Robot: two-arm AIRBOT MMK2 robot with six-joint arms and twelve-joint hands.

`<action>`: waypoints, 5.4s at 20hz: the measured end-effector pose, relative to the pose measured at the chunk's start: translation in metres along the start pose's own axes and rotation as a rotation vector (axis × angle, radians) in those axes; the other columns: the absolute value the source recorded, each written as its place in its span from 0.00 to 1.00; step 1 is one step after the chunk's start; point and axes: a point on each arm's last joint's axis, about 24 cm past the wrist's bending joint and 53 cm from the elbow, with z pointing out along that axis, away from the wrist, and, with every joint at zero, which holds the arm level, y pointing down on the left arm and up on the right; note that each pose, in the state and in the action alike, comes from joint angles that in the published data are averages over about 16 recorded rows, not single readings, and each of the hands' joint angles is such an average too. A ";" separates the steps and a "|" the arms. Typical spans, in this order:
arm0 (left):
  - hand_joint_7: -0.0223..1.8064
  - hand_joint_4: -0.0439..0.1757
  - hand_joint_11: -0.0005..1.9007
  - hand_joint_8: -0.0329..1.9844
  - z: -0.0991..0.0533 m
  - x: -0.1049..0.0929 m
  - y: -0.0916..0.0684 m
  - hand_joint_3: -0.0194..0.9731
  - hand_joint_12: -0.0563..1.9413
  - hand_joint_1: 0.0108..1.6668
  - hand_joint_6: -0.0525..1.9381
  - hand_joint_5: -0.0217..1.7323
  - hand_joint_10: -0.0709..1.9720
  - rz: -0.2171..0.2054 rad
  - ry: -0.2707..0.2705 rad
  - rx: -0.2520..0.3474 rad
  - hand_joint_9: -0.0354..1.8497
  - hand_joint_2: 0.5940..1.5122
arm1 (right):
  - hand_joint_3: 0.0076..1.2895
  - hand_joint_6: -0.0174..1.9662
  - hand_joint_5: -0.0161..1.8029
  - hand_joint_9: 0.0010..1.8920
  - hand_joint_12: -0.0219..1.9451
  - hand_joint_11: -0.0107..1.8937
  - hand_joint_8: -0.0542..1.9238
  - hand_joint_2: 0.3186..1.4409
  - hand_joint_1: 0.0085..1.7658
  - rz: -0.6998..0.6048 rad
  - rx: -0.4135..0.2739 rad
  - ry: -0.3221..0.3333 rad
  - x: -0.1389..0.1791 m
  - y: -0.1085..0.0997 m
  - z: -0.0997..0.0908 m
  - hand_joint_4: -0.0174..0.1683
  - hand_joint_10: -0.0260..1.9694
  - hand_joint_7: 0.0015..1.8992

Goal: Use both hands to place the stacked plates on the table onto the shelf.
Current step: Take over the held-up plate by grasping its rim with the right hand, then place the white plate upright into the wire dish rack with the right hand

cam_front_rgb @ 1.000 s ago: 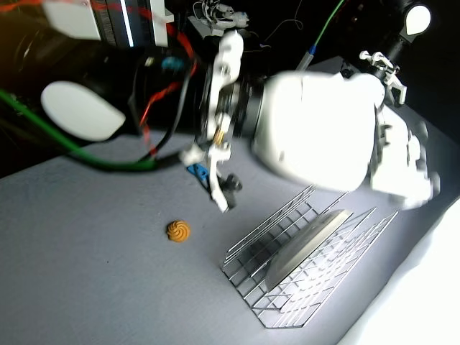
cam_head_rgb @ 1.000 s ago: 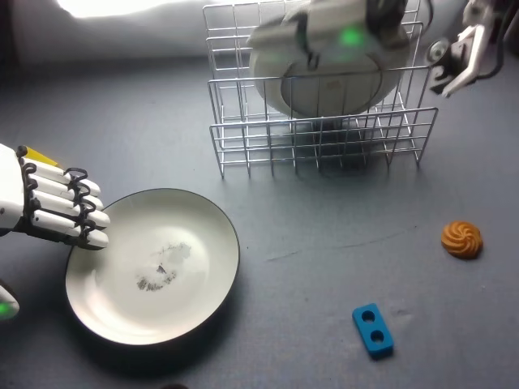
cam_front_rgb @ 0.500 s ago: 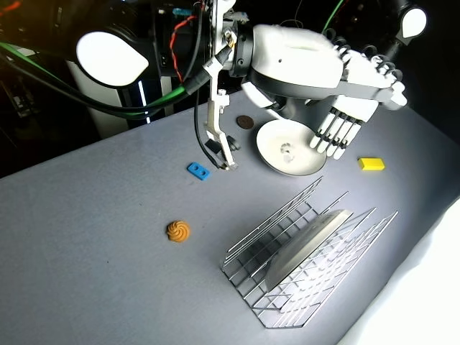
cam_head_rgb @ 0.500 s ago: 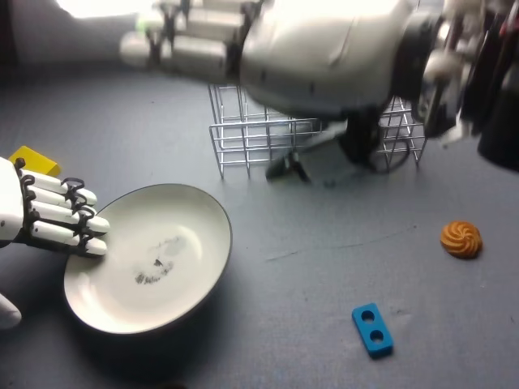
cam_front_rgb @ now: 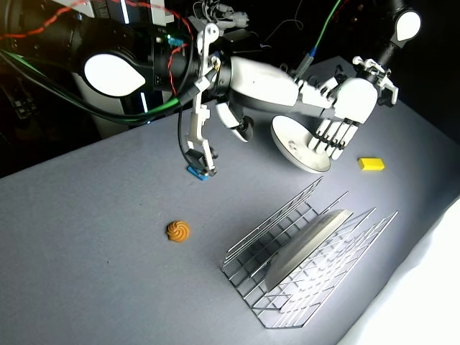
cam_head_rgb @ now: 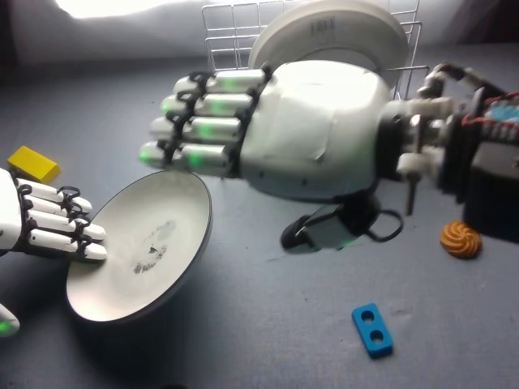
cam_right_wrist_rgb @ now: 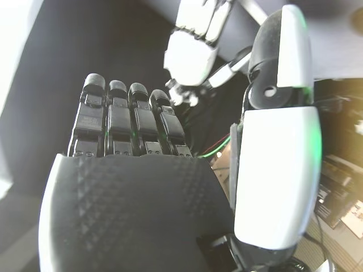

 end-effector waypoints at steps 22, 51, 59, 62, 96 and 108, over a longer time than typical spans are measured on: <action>0.01 0.22 0.01 0.01 0.001 0.006 0.001 0.03 0.05 0.00 0.02 0.05 0.06 -0.012 0.014 -0.005 0.07 0.64 | 0.00 0.03 0.05 0.04 0.27 0.01 0.03 0.55 0.56 0.023 -0.006 0.074 0.086 -0.010 0.094 0.10 0.02 0.03; 0.04 0.19 0.01 0.02 -0.008 -0.034 -0.015 0.03 0.03 0.00 0.02 0.05 0.05 0.026 -0.062 0.033 0.05 0.64 | 0.00 0.37 0.47 0.64 0.65 0.42 0.30 0.65 0.61 0.012 -0.050 -0.006 0.056 0.011 0.090 0.07 0.12 0.54; 0.05 0.21 0.01 0.03 -0.033 -0.086 -0.029 0.03 0.04 0.00 0.03 0.06 0.04 0.056 -0.195 0.055 0.05 0.64 | 0.00 0.43 0.51 0.64 0.65 0.46 0.44 0.63 0.65 0.033 -0.064 -0.017 0.030 0.023 0.056 0.07 0.23 0.57; 0.05 0.21 0.01 0.03 -0.041 -0.100 -0.031 0.03 0.04 0.00 0.03 0.06 0.04 0.059 -0.234 0.060 0.05 0.64 | 0.00 0.45 0.52 0.63 0.66 0.45 0.46 0.63 0.66 0.057 -0.057 -0.033 0.011 0.025 0.040 0.07 0.26 0.57; 0.07 0.22 0.01 0.02 -0.050 -0.114 -0.036 0.03 0.10 0.00 0.03 0.07 0.04 0.083 -0.276 0.073 0.07 0.62 | 0.00 0.46 0.53 0.59 0.68 0.42 0.47 0.63 0.68 0.843 0.189 -0.251 -0.122 -0.109 -0.048 0.05 0.28 0.57; 0.08 0.22 0.01 0.02 -0.051 -0.120 -0.039 0.03 0.12 0.00 0.03 0.08 0.04 0.082 -0.293 0.080 0.07 0.61 | 0.00 0.46 0.53 0.59 0.68 0.43 0.46 0.63 0.68 0.828 0.230 -0.270 -0.109 -0.138 -0.032 0.05 0.28 0.57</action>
